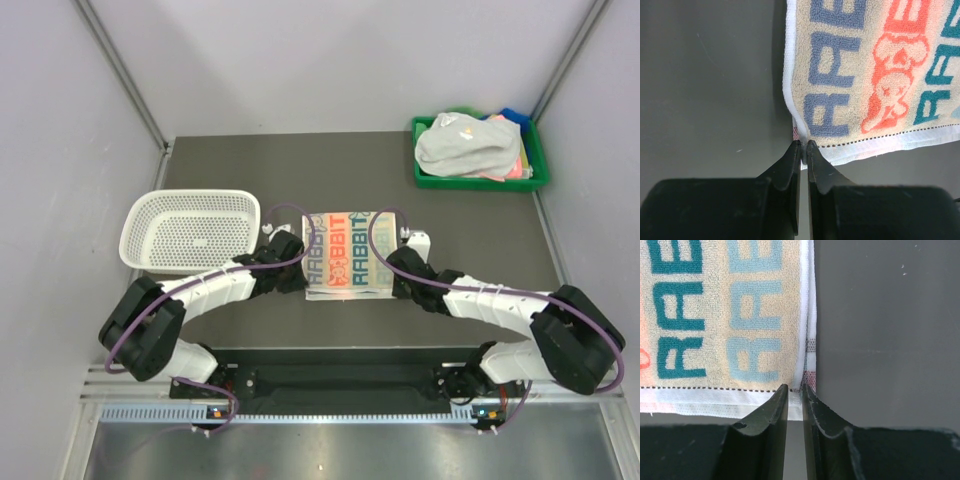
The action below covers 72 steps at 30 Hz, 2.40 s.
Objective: Fold and stack the towels
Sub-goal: Fold the towel
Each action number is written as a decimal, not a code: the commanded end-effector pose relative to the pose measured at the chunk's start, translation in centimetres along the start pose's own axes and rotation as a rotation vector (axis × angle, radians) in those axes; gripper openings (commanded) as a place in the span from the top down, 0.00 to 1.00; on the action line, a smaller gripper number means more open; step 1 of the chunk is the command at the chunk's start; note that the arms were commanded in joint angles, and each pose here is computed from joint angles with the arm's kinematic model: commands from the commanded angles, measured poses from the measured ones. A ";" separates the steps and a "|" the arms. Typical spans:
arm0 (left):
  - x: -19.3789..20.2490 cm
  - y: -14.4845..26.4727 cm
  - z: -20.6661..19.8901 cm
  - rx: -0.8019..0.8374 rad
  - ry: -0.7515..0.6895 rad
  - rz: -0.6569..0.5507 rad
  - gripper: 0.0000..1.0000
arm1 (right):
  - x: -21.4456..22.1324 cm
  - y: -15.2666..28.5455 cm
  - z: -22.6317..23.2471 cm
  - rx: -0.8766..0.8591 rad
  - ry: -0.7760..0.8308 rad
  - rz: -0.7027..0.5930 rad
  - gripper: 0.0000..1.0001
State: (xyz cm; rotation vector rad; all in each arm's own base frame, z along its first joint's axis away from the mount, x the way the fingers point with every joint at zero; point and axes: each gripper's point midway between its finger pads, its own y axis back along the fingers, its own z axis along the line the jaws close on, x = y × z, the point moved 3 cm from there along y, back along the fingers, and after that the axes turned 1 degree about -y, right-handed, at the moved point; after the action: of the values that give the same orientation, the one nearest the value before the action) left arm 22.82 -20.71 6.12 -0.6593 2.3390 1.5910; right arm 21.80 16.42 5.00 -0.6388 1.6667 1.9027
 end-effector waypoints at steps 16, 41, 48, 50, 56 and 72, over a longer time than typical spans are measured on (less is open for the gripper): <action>-1.0 0.3 -0.9 0.030 -0.005 -0.039 1.00 | -1.6 0.2 2.0 -0.052 -0.010 -0.045 0.85; -1.4 1.8 -1.8 0.058 -0.009 -0.053 1.00 | -3.6 3.1 1.3 -0.054 -0.027 -0.111 1.00; -0.7 1.9 -2.0 0.062 -0.006 -0.041 1.00 | -3.1 3.2 0.6 -0.041 -0.029 -0.109 1.00; -0.4 1.8 -2.1 0.066 -0.004 -0.037 1.00 | -3.1 3.2 0.5 -0.035 -0.034 -0.112 1.00; 0.4 1.4 -1.7 0.058 -0.006 -0.024 1.00 | -2.3 2.9 -0.2 -0.015 -0.037 -0.107 1.00; 2.1 0.4 -0.9 0.044 -0.010 0.012 1.00 | 0.2 1.1 -1.0 0.005 -0.019 -0.050 1.00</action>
State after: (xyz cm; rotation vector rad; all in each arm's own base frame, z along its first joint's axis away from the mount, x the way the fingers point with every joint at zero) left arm 20.90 -21.67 6.15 -0.6188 2.3638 1.5549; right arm 20.88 14.87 5.81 -0.6457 1.6445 1.8559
